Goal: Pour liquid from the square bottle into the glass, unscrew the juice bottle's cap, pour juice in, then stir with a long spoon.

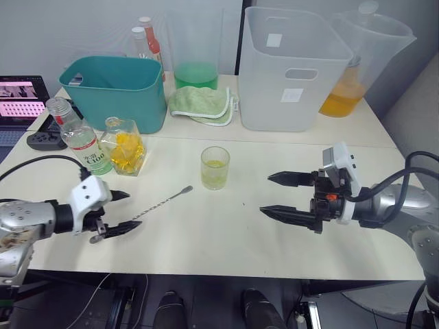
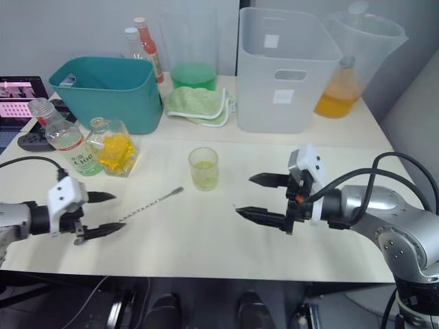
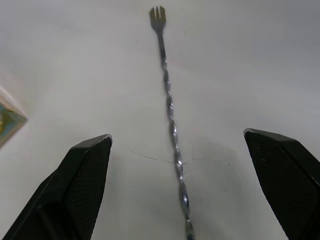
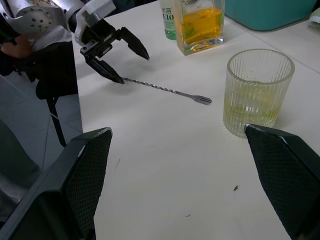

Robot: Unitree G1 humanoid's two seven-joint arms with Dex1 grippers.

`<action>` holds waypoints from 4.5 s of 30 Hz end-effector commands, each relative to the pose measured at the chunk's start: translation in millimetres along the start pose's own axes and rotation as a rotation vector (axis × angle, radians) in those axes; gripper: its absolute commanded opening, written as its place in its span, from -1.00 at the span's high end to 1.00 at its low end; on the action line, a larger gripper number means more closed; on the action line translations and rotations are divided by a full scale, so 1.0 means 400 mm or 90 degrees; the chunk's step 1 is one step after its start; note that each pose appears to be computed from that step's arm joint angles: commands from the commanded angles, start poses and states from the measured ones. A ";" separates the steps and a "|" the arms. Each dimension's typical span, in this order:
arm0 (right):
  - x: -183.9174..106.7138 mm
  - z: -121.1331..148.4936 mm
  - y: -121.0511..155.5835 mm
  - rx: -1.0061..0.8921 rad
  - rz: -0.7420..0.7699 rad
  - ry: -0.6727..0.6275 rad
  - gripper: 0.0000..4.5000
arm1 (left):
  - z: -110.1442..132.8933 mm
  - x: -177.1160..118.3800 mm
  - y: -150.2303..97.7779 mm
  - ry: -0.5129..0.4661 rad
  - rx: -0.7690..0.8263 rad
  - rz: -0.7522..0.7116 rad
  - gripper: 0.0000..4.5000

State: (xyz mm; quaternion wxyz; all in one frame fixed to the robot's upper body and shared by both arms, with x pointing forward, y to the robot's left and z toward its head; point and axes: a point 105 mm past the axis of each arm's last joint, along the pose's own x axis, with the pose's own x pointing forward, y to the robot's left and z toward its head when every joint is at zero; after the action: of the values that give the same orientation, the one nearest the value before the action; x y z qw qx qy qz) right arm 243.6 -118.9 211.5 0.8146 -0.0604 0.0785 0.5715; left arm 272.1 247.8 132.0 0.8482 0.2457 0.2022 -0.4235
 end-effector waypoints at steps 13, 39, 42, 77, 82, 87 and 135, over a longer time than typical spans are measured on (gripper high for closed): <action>-0.016 -0.002 -0.011 -0.019 -0.048 0.020 -1.00 | -0.089 -0.026 -0.014 0.204 0.044 -0.024 -0.17; 0.011 0.022 -0.055 -0.076 -0.044 0.001 -1.00 | 0.090 -0.071 0.081 -0.114 -0.143 0.130 0.98; 0.019 0.034 -0.061 -0.073 -0.059 -0.022 -1.00 | 0.185 -0.073 0.085 -0.231 -0.148 0.120 0.98; 0.252 0.293 -0.125 0.304 -0.076 -0.390 0.40 | 0.392 0.078 -0.013 -0.367 -0.082 0.003 1.00; 0.249 0.274 -0.133 0.310 -0.091 -0.374 0.99 | 0.396 0.080 -0.016 -0.371 -0.082 -0.002 1.00; 0.240 0.272 -0.141 0.305 -0.096 -0.374 0.99 | 0.391 0.082 -0.019 -0.367 -0.082 -0.004 1.00; 0.273 0.244 -0.145 -0.106 -0.026 -0.186 1.00 | 0.201 0.039 -0.055 -0.299 -0.106 0.061 -0.99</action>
State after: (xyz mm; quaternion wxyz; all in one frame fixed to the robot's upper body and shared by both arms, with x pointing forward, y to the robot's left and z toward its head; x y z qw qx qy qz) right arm 347.9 -19.2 266.8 0.8258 -0.0438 -0.0519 0.5598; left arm 274.4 183.2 171.6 0.9105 0.0603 0.0452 -0.4065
